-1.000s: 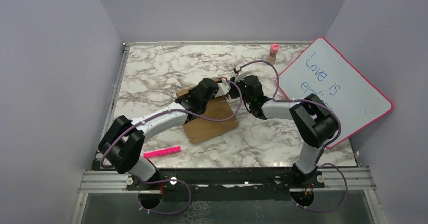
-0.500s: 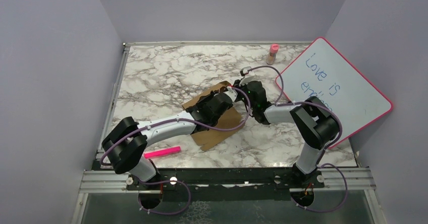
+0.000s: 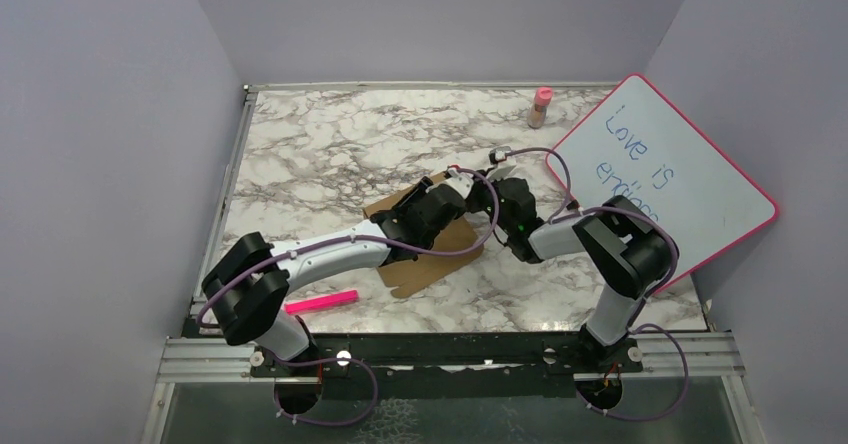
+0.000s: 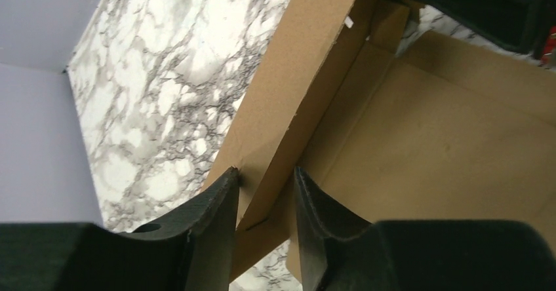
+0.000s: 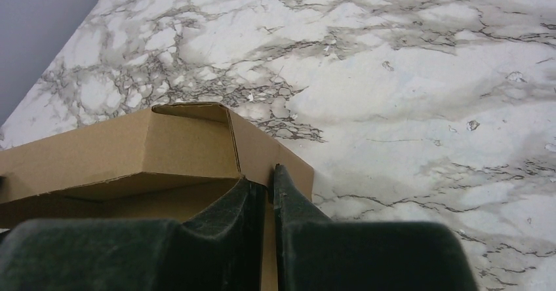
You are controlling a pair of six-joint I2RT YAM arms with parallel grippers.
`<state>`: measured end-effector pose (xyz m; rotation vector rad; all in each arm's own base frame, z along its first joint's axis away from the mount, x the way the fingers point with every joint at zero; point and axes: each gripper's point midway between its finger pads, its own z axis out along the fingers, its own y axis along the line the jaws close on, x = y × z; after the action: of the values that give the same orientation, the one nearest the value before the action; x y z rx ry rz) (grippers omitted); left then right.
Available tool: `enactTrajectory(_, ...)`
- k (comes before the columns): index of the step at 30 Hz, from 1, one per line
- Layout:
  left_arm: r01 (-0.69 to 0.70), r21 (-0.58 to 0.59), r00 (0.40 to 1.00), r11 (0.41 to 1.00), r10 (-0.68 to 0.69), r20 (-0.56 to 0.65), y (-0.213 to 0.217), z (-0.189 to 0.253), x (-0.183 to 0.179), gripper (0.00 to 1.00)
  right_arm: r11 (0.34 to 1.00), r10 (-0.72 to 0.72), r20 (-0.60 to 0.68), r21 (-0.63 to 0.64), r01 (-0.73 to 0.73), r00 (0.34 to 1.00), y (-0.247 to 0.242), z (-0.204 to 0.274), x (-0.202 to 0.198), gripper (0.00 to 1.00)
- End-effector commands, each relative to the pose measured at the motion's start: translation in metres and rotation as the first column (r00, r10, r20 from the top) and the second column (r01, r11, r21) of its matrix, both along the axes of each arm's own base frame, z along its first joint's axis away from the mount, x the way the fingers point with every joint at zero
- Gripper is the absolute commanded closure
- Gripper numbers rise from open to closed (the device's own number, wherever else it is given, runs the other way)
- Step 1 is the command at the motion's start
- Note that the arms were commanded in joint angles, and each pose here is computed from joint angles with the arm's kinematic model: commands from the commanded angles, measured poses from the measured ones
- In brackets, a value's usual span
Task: Fold the paper box
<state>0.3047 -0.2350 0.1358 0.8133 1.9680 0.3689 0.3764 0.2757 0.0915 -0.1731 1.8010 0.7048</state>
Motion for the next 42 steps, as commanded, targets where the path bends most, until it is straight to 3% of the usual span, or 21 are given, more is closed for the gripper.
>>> enactTrajectory(1, 0.109, -0.156, 0.987, 0.982, -0.126, -0.102, -0.034, -0.001, -0.018, 0.58, 0.997, 0.013, -0.091, -0.073, -0.02, 0.996, -0.003, -0.045, -0.02, 0.87)
enactTrajectory(4, 0.15, -0.219, 0.981, 0.964, -0.172, -0.086, -0.044, 0.019, -0.019, 0.43, 0.995, 0.032, -0.082, -0.086, -0.039, 0.996, -0.001, -0.044, -0.02, 0.87)
enactTrajectory(10, 0.202, -0.344, 0.973, 0.917, -0.229, -0.039, -0.047, 0.07, -0.012, 0.23, 0.993, 0.04, -0.063, -0.111, -0.047, 0.997, -0.001, -0.038, -0.017, 0.88)
enactTrajectory(21, 0.177, -0.575, 0.949, 0.799, -0.294, -0.116, -0.041, 0.083, 0.012, 0.15, 0.986, 0.067, -0.028, -0.153, -0.071, 0.997, 0.002, -0.031, -0.013, 0.88)
enactTrajectory(29, 0.073, -0.627, 0.94, 0.775, -0.264, -0.218, -0.048, 0.049, 0.03, 0.16, 0.978, 0.137, -0.034, -0.153, -0.141, 0.99, 0.014, -0.029, -0.017, 0.88)
enactTrajectory(36, -0.018, -0.6, 0.933, 0.8, -0.203, -0.298, -0.045, 0.014, 0.04, 0.29, 0.97, 0.17, -0.009, -0.172, -0.169, 0.985, 0.016, -0.019, -0.018, 0.88)
enactTrajectory(42, -0.073, -0.6, 0.942, 0.797, -0.143, -0.304, -0.033, 0.011, 0.049, 0.37, 0.966, 0.19, -0.002, -0.18, -0.188, 0.982, 0.018, -0.013, -0.02, 0.88)
